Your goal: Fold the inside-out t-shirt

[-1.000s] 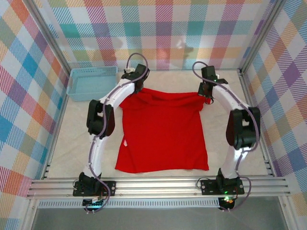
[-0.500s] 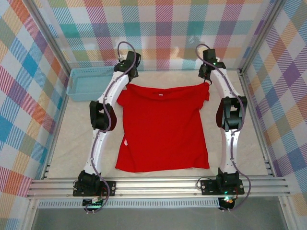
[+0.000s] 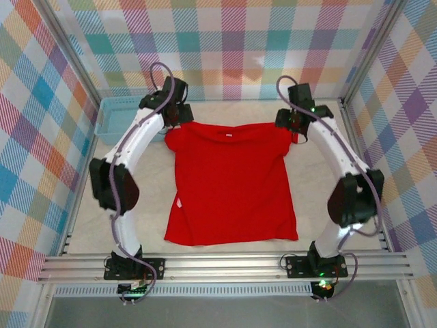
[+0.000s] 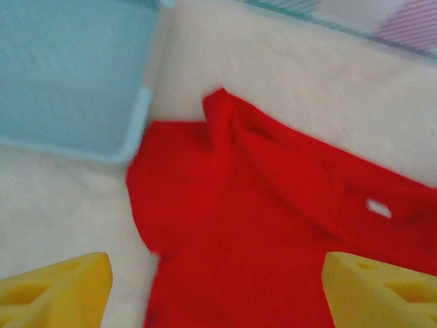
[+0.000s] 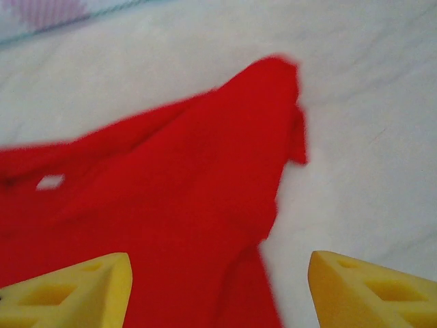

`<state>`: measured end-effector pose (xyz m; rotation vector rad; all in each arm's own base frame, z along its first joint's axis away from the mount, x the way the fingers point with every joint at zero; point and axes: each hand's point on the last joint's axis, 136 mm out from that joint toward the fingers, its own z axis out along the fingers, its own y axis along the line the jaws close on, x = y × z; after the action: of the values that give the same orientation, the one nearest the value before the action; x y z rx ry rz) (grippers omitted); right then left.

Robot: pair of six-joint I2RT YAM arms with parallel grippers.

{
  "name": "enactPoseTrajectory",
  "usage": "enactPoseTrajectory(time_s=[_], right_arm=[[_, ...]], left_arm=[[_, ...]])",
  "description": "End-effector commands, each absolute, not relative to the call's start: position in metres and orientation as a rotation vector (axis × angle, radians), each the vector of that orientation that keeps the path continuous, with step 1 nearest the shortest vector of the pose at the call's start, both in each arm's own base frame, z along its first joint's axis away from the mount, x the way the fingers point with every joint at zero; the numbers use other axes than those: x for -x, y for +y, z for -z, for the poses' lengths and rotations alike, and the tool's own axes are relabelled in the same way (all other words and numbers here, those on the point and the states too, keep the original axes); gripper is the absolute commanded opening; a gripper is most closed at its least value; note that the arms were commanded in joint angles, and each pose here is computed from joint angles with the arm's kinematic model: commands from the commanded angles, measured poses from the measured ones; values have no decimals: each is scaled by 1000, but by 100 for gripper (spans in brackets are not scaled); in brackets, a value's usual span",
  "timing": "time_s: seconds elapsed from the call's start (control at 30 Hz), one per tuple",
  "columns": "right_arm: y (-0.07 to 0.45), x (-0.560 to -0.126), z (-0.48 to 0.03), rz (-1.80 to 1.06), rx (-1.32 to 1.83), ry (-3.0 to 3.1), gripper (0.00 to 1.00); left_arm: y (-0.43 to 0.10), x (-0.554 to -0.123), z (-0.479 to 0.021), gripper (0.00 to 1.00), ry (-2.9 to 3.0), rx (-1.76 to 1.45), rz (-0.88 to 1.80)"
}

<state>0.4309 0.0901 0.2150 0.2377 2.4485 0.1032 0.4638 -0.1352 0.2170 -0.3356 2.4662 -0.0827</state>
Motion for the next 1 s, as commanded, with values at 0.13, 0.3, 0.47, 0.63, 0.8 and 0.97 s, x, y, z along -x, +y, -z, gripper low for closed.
enactPoseTrajectory(time_s=[0.13,0.3,0.47,0.63,0.8,0.97], right_arm=[[137,-322,-111,-313,-190,2733,70],[143,-301,-57,-364,-222,2838,71],[132,-314,-19,-258,-346,2919,71],[122,-335,4,-271,-478,2949,70],[120,-367,2,-291,-527,2937,70],[115,-396,-5,-262,-531,2912,72]], left_arm=[[-175,-377,-121,80,2639,282,197],[-184,-359,-67,80,2716,308,268],[-184,-364,-29,80,2766,341,209],[-188,-379,-3,81,2795,376,205],[-186,-409,11,81,2808,419,205],[-190,-439,-9,81,2781,401,211]])
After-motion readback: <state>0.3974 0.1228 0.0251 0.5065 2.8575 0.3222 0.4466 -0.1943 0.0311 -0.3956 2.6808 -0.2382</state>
